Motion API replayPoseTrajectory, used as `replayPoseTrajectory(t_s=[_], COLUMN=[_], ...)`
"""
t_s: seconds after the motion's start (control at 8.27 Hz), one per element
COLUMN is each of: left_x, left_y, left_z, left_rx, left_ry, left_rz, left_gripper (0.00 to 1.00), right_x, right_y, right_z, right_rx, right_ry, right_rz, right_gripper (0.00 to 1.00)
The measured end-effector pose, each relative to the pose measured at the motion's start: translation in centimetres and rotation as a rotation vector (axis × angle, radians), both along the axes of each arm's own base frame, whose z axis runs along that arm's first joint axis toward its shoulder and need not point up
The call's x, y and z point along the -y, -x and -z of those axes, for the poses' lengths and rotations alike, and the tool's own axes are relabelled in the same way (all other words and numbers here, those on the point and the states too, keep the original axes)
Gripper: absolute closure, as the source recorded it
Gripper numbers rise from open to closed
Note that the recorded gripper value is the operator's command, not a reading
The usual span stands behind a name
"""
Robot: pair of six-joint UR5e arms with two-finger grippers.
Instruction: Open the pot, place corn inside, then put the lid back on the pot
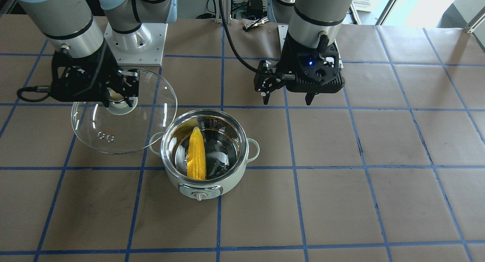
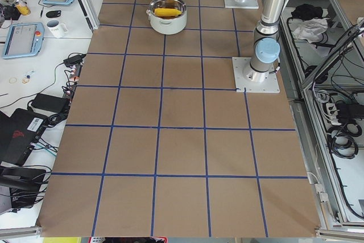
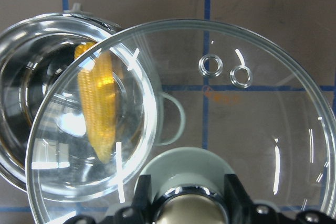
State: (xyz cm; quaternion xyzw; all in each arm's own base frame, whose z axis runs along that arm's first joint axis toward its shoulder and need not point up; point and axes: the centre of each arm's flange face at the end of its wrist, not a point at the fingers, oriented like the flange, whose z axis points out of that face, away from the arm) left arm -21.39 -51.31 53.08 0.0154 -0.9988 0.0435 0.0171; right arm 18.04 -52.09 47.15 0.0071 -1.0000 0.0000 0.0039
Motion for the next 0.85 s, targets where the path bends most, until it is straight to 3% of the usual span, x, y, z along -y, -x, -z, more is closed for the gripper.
replayPoseTrajectory(t_s=[0.36, 0.85], left_x=[-1.2, -0.4], left_y=[-4.6, -8.7], left_z=[-1.8, -1.5], left_rx=[0.009, 0.016], left_ry=[0.017, 0.015], left_rz=[0.019, 0.005], left_gripper=[0.0, 0.0], right_x=[0.3, 0.7], right_y=[-11.0, -14.3], right_z=[4.9, 8.4], right_rx=[0.01, 0.0], right_ry=[0.044, 0.034], right_rz=[0.056, 0.048], right_gripper=[0.96, 0.94])
